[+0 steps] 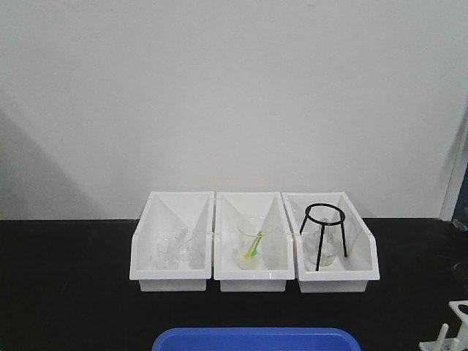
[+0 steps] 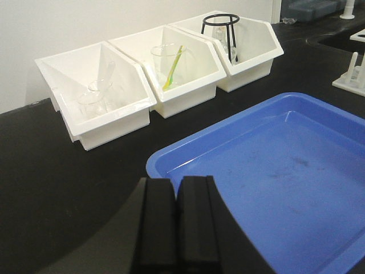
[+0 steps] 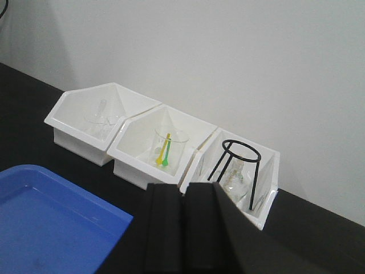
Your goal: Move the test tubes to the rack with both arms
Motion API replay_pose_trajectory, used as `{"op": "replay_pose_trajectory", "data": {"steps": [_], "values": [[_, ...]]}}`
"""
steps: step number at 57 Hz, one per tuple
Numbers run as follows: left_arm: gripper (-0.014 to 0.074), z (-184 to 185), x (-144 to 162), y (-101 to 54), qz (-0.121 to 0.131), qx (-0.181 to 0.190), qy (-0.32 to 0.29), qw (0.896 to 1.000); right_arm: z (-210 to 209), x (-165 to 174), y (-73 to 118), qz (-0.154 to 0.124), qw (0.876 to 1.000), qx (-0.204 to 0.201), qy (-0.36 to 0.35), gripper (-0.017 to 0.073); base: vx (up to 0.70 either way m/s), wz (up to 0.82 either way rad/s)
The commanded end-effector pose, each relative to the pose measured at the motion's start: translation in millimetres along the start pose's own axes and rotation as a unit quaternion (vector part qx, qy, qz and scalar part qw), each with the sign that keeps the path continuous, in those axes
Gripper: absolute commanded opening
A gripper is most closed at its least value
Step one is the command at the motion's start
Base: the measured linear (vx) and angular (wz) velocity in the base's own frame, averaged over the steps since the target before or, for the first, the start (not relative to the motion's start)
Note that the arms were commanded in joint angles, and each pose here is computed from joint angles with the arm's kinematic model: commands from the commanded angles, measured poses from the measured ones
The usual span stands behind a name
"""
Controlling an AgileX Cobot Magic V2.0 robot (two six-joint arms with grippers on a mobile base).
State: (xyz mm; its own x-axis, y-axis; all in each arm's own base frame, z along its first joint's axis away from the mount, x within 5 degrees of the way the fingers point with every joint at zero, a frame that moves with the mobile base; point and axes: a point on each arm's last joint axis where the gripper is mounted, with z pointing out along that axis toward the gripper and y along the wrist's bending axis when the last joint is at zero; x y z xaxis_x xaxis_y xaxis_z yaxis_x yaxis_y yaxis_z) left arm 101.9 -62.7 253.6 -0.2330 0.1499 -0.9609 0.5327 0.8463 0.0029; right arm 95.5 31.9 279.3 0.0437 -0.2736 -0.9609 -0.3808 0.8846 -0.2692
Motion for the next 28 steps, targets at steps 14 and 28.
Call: {"op": "replay_pose_trajectory", "data": {"steps": [14,28], "values": [[-0.0020,-15.2,21.0,13.3,-0.001,-0.074,-0.074,0.995,-0.1,-9.3,-3.4,0.011,1.000,0.007,-0.018,-0.0010,0.00,0.00],[-0.0020,-38.4,80.0,19.0,-0.042,-0.161,-0.084,0.983,-0.1,-9.3,-3.4,0.011,1.000,0.008,-0.018,-0.0010,0.00,0.00]]}}
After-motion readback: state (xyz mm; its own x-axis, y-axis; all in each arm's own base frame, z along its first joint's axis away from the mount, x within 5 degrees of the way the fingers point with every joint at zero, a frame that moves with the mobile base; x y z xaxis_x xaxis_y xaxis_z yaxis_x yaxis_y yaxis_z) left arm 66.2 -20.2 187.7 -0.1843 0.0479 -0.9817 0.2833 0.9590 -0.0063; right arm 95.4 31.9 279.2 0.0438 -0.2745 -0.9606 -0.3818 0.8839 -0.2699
